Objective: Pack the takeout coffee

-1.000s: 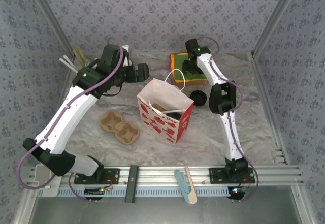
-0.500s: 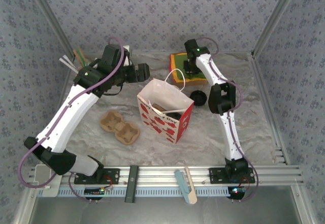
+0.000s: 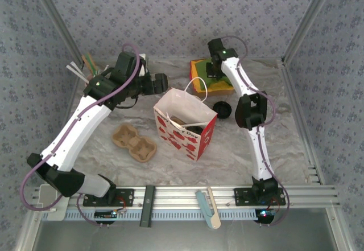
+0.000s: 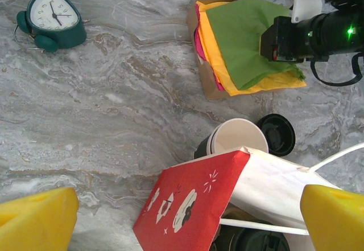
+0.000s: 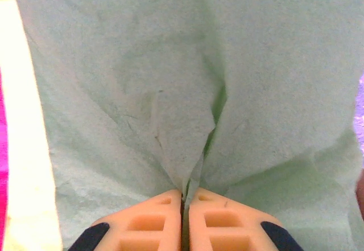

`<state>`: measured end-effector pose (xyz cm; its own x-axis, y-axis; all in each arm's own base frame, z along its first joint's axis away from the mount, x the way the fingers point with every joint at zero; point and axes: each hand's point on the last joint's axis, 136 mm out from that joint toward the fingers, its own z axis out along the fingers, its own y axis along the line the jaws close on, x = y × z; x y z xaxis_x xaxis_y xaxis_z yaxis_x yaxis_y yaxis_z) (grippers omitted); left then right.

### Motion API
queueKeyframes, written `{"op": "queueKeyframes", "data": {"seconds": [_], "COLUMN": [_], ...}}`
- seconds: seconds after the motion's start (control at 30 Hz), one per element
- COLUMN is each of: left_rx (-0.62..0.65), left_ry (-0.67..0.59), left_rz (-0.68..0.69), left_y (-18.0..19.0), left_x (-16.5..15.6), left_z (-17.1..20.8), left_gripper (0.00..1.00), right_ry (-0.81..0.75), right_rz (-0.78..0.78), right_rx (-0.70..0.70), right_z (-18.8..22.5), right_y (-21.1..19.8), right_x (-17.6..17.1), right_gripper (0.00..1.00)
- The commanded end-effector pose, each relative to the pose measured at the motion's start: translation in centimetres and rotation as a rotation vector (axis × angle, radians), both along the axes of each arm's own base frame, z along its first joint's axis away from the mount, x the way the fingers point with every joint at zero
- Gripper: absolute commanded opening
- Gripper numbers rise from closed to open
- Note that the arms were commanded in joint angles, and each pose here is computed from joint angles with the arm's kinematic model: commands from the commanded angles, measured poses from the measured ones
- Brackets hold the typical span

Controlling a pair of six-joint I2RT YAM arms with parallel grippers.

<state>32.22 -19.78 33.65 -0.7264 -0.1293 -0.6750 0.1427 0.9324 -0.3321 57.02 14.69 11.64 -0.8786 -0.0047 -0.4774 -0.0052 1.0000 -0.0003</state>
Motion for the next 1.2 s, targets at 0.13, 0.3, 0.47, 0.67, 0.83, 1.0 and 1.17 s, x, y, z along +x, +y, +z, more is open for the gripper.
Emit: {"op": "queueKeyframes", "data": {"seconds": [0.13,0.3,0.47,0.67,0.83,1.0,1.17], "left_rx": [-0.025,-0.027,-0.029,-0.032,-0.032,-0.03,-0.022], "left_ry": [-0.015,-0.016,-0.015,-0.012,-0.011,-0.007,-0.003], "left_rz": [0.005,0.005,0.004,0.002,0.002,0.002,0.004], "left_y": [0.4,0.4,0.4,0.2,0.2,0.1,0.1], "left_x": [-0.6,-0.6,-0.5,-0.5,-0.4,-0.3,-0.3], "left_z": [0.9,0.9,0.9,0.9,0.8,0.7,0.5], "left_gripper": [1.0,1.0,1.0,1.0,1.0,1.0,1.0], "right_ry": [-0.037,-0.025,-0.019,-0.042,-0.063,-0.039,-0.037], "right_rz": [-0.008,-0.007,-0.011,-0.028,-0.028,-0.026,-0.007], "right_rx": [0.011,0.011,0.006,0.011,0.037,0.039,0.028], "right_z": [3.0,2.5,2.4,3.8,4.9,3.3,1.8], "right_y": [-0.3,-0.3,-0.5,-1.3,-1.4,-1.4,-0.9], "right_x": [-0.3,-0.5,-0.7,-0.7,-0.7,-0.4,0.3], "right_gripper": [0.08,0.1,0.08,0.08,0.17,0.27,0.52]}}
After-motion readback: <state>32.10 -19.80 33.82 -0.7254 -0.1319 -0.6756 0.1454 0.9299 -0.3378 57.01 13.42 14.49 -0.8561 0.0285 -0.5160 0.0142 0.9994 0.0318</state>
